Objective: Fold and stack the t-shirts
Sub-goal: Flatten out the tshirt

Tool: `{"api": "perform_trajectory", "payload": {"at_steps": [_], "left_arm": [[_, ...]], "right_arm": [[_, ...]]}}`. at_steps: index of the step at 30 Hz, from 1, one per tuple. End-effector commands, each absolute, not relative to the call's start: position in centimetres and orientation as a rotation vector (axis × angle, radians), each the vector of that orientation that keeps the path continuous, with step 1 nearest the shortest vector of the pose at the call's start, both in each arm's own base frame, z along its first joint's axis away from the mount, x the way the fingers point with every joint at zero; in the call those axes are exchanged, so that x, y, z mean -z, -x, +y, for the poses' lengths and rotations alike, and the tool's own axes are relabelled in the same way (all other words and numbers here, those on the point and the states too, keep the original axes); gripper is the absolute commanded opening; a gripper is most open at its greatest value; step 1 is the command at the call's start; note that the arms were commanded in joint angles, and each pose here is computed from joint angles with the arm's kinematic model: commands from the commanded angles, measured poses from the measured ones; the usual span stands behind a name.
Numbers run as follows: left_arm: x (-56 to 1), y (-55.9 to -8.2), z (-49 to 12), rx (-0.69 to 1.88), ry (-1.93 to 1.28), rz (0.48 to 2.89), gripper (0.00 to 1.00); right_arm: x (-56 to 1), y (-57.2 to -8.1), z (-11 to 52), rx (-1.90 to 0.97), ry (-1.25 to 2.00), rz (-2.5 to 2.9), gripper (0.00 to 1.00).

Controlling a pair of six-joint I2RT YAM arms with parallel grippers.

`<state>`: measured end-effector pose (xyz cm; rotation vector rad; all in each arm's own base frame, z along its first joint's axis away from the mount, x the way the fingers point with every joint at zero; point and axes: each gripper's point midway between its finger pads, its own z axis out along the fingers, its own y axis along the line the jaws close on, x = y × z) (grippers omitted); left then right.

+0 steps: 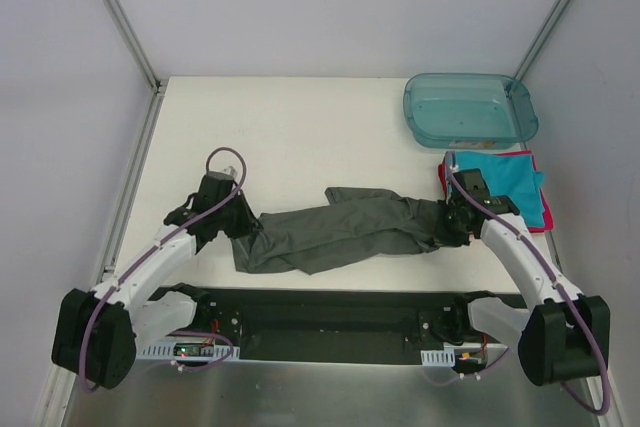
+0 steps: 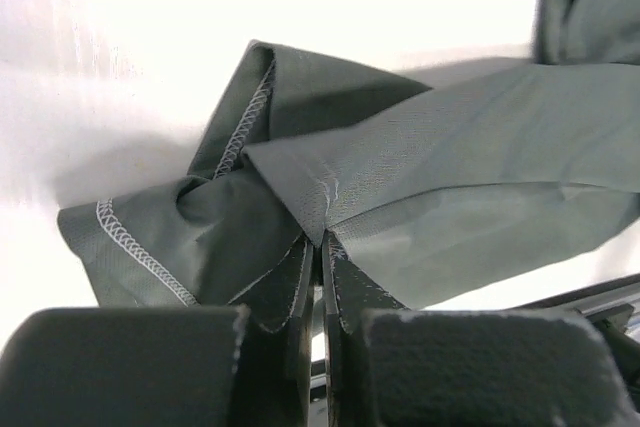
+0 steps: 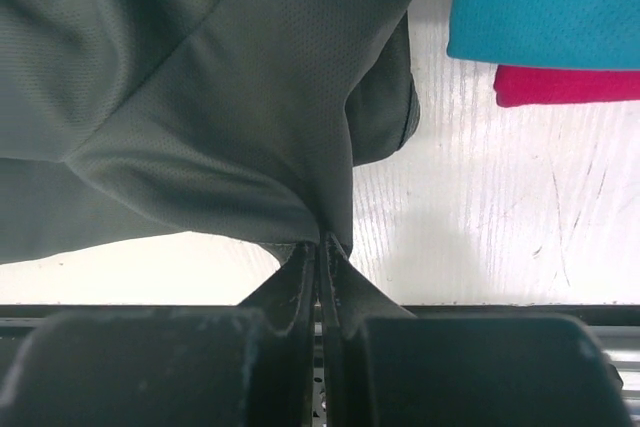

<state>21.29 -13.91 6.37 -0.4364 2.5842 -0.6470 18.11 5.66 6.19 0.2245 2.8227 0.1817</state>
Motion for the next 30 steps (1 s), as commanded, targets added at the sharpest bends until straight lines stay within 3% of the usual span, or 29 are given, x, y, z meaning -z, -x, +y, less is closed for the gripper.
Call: {"api": "perform_trajectory", "payload": {"at_steps": [1,9,16,24,30], "left_arm": [[-12.1,-23.7,-13.1,0.620,0.376,2.381,0.00],[-19.9,-23.3,-12.0,0.618,0.313,2.214,0.00],[-22.0,-20.8,-10.2,0.589,0.310,2.136,0.00],[-24.8,-19.4,-10.2,0.630,0.262,2.078,0.00],[-31.9,-20.6,-8.9,0.594,0.299,1.911,0.00]], "right_arm": [[-10.8,-20.3,5.9,-0.215,-0.187,2.679,0.00],[-19.2,-21.4,6.3,-0.284,-0.104,2.434,0.00],[-22.0,-20.1,4.5,-0.202,-0.130,2.333,0.00],[-25.3,-19.2,5.7,-0.310,-0.060,2.212,0.00],[-33.5,-20.2,6.9,-0.425,-0.058,1.988,0.00]]}}
